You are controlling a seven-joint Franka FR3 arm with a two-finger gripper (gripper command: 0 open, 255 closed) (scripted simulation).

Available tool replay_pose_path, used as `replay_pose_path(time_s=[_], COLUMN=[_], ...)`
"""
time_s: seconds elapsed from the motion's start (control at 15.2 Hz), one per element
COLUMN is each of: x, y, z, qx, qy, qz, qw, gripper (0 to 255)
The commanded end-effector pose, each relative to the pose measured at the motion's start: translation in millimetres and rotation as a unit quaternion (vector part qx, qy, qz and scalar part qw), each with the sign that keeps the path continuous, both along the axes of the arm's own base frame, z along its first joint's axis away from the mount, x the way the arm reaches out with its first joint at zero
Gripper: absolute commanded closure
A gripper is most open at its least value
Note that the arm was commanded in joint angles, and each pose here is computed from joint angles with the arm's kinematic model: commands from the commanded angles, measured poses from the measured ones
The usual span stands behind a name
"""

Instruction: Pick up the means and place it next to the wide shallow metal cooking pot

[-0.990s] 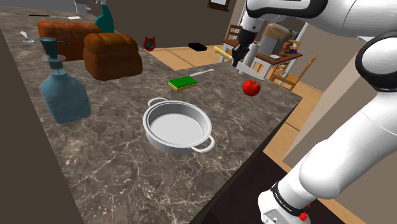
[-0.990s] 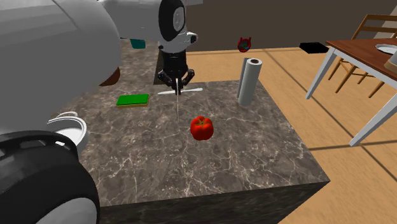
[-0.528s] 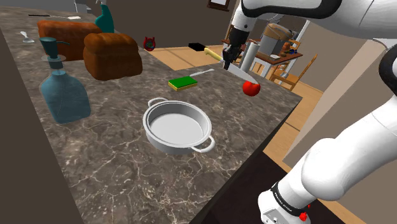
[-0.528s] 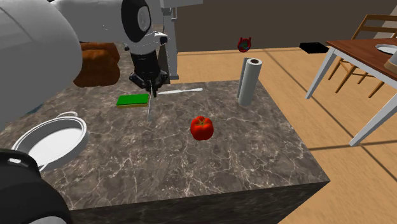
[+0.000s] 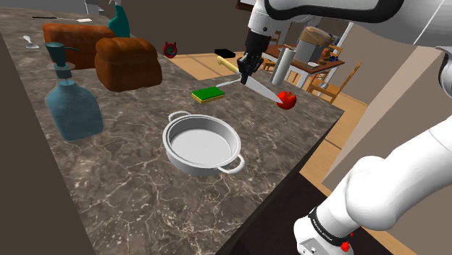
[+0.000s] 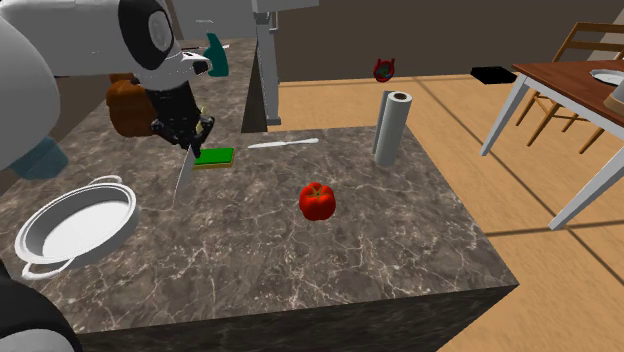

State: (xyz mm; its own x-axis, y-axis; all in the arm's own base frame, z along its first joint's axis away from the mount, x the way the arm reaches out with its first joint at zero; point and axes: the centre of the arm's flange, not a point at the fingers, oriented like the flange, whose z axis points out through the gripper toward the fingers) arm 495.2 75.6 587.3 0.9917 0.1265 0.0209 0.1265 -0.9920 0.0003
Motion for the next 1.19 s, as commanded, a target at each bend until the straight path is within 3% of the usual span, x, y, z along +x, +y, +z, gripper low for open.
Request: replay_pose_path(time_s=[0.0, 1.12], x=[-8.8, -8.8], y=[34.7, 34.7], z=[-0.8, -90.5], qx=[0.000, 0.000], qy=[0.000, 0.000], qz=[-0.001, -0.001], qw=[1.0000, 1.0000], gripper=[255, 255])
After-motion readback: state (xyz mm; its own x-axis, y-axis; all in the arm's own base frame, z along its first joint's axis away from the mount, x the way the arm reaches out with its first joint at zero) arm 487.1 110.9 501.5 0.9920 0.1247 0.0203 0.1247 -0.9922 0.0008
